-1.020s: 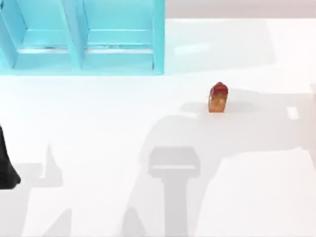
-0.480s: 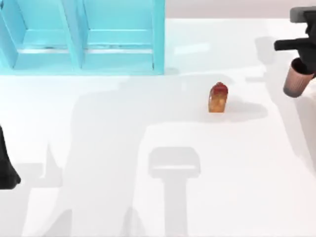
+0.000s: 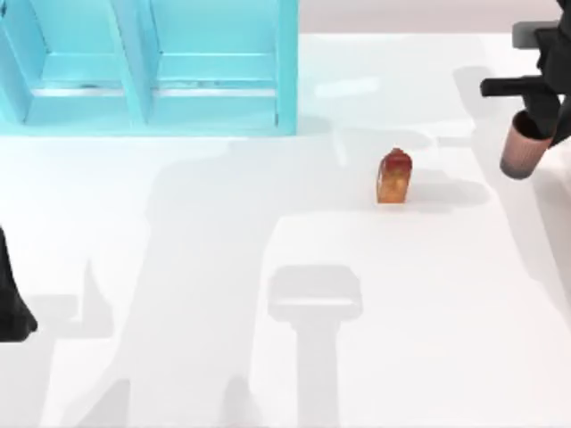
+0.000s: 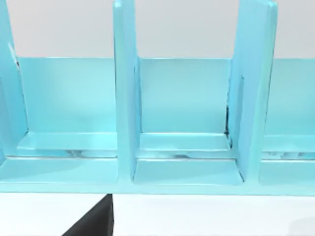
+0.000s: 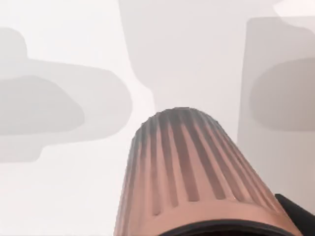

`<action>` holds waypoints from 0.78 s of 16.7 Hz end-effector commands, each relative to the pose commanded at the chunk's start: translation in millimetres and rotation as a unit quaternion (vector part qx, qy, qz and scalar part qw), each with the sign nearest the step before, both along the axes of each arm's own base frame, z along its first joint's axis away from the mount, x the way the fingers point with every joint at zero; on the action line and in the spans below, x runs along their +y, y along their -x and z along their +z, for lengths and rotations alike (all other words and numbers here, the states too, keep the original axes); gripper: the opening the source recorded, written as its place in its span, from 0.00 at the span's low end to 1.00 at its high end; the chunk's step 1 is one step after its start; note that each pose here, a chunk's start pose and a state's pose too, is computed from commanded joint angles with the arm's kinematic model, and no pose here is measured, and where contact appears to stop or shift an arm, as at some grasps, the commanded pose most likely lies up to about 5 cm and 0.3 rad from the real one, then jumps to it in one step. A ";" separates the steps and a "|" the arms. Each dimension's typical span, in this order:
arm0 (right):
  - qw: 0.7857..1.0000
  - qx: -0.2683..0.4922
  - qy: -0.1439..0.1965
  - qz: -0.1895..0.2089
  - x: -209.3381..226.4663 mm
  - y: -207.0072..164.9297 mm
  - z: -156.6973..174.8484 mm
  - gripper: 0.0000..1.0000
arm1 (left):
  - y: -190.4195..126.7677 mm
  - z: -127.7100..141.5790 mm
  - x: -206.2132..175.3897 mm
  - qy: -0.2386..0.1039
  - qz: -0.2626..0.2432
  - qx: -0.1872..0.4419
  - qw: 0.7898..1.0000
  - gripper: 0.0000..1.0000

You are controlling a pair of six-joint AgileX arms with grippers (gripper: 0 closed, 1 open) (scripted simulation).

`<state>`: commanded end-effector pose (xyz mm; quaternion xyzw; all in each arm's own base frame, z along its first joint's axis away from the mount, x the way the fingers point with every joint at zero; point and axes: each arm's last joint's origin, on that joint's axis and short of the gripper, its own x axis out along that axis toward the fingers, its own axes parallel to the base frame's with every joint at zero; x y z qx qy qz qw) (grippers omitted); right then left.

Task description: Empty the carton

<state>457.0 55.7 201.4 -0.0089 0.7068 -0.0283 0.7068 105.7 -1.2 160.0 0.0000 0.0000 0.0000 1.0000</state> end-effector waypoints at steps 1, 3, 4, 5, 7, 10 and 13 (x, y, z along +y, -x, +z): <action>1.000 0.002 -0.001 -0.003 -2.5 0.2 -0.4 0.00 | 0.0 0.0 0.0 0.000 0.000 0.000 1.000 1.00; 1.000 0.000 0.000 0.001 4.3 1.1 0.5 0.00 | 0.0 0.0 0.0 0.000 0.000 0.000 1.000 1.00; 1.000 -0.001 0.001 0.008 14.5 2.8 0.2 0.00 | 0.0 0.0 0.0 0.000 0.000 0.000 1.000 1.00; 1.000 -0.002 0.003 0.018 28.7 5.5 -0.8 0.00 | 0.0 0.0 0.0 0.000 0.000 0.000 1.000 1.00; 0.999 -0.006 0.006 0.033 53.2 10.3 -6.3 0.00 | 0.0 0.0 0.0 0.000 0.000 0.000 1.000 1.00; 0.999 -0.012 0.004 0.038 67.1 11.0 -21.1 0.00 | 0.0 0.0 0.0 0.000 0.000 0.000 1.000 1.00; 1.000 -0.009 0.001 0.023 45.0 4.6 -36.9 0.00 | 0.0 0.0 0.0 0.000 0.000 0.000 1.000 1.00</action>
